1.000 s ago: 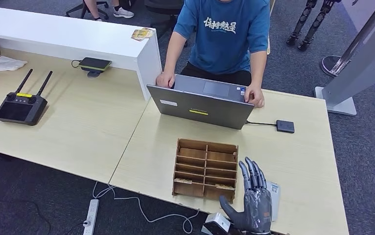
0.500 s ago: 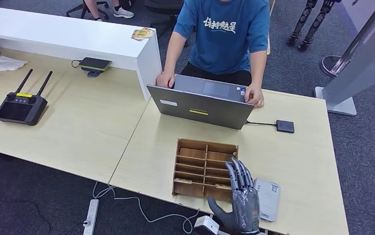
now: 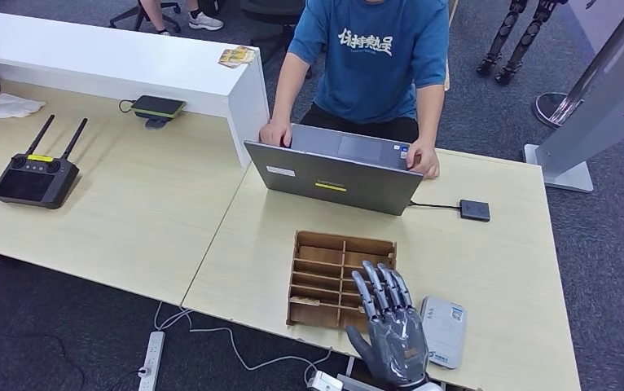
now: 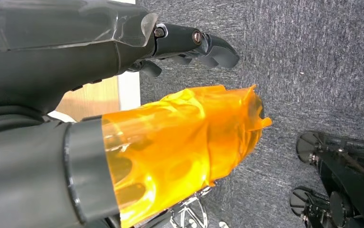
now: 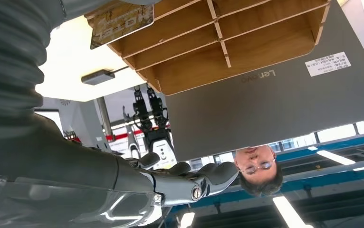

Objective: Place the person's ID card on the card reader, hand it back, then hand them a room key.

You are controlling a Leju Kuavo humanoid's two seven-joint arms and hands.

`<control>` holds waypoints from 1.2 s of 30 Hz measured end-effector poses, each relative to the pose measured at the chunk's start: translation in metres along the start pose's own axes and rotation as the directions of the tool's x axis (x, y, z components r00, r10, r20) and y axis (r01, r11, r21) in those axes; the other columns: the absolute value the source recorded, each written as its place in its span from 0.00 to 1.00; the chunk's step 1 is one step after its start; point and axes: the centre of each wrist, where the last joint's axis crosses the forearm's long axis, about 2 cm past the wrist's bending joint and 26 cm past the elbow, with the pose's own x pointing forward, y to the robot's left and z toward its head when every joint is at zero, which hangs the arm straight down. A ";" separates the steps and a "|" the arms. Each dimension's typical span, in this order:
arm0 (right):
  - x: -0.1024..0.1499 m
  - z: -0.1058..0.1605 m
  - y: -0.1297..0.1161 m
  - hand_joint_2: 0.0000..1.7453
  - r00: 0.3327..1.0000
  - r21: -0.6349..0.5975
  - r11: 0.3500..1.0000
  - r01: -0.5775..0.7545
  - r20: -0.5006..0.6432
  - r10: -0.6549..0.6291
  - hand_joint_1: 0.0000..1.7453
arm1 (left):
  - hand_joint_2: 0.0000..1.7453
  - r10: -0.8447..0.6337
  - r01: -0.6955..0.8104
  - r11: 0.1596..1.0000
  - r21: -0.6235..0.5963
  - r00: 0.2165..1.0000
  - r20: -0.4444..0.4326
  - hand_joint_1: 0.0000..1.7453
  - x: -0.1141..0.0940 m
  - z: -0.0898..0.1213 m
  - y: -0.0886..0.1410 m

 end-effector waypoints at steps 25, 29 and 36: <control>-0.002 -0.001 0.008 1.00 0.991 0.061 0.990 -0.128 -0.036 0.131 0.00 | 0.00 0.000 0.000 1.000 0.004 1.000 0.000 0.00 0.001 0.001 0.002; -0.003 0.000 0.010 1.00 0.990 0.073 0.988 -0.139 -0.018 0.141 0.00 | 0.00 0.001 -0.001 1.000 0.005 1.000 -0.002 0.00 0.001 0.001 0.002; -0.007 0.003 0.014 1.00 0.987 0.096 0.983 -0.159 0.008 0.159 0.00 | 0.00 0.002 -0.002 1.000 0.010 1.000 -0.005 0.00 0.001 0.002 0.003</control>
